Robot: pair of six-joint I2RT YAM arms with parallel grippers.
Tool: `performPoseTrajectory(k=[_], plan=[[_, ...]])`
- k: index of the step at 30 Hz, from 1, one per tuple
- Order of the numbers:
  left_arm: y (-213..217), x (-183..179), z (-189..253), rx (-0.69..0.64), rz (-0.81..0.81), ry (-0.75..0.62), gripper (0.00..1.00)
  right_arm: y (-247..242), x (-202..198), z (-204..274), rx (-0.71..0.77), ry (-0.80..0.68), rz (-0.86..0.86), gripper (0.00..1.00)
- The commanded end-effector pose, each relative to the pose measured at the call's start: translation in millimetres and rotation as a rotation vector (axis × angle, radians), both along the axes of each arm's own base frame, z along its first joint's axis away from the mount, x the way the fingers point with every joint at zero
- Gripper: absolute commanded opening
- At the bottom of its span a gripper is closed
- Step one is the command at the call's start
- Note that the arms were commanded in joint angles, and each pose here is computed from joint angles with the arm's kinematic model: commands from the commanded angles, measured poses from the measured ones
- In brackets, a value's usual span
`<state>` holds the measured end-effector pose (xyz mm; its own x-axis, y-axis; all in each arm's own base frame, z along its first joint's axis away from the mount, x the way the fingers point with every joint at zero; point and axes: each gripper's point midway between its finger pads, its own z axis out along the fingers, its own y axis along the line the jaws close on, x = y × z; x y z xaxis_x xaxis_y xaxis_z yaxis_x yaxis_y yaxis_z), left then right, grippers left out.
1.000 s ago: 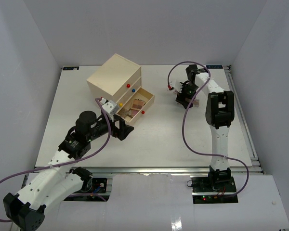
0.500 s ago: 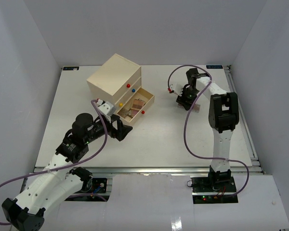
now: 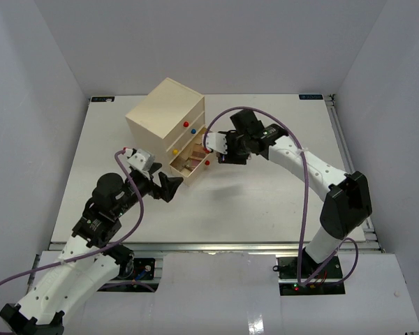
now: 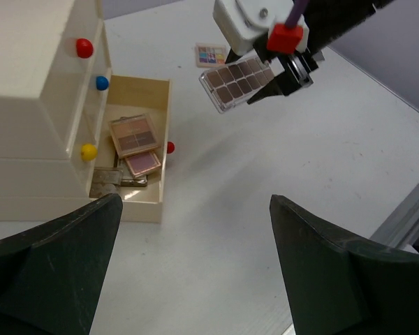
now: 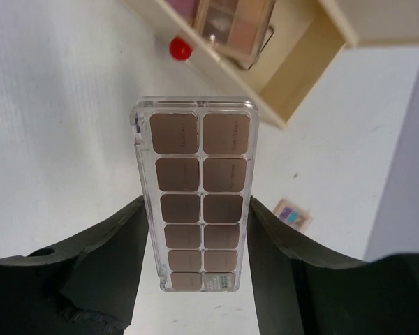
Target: Organize the makeup
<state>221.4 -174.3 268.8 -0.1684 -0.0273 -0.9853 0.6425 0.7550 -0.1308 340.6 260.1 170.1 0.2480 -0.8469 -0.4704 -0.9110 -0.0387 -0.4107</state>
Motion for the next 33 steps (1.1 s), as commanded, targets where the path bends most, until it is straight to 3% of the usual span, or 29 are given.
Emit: performPoseTrajectory(k=[1,6,10,13,18,22,26,29,33], plan=[[33,9,19,-0.036,0.184,-0.088,0.98,31,22,25,-0.069,-0.294,0.069,0.15],[55,7,33,-0.076,0.286,-0.149,0.98,77,33,27,-0.153,-0.483,0.176,0.18],[63,6,37,-0.090,0.323,-0.168,0.98,107,42,24,-0.185,-0.553,0.242,0.21],[64,6,36,-0.086,0.326,-0.165,0.98,120,50,14,-0.225,-0.580,0.272,0.33],[62,8,33,-0.079,0.318,-0.157,0.98,131,60,1,-0.234,-0.614,0.280,0.68],[57,9,30,-0.070,0.301,-0.147,0.98,135,63,-2,-0.235,-0.618,0.268,0.82],[50,10,26,-0.063,0.269,-0.132,0.98,133,61,7,-0.211,-0.625,0.248,0.91],[43,8,24,-0.055,0.226,-0.119,0.98,128,59,22,-0.169,-0.621,0.201,0.91],[43,8,25,-0.062,0.228,-0.128,0.98,113,64,57,-0.015,-0.560,0.037,0.97]])
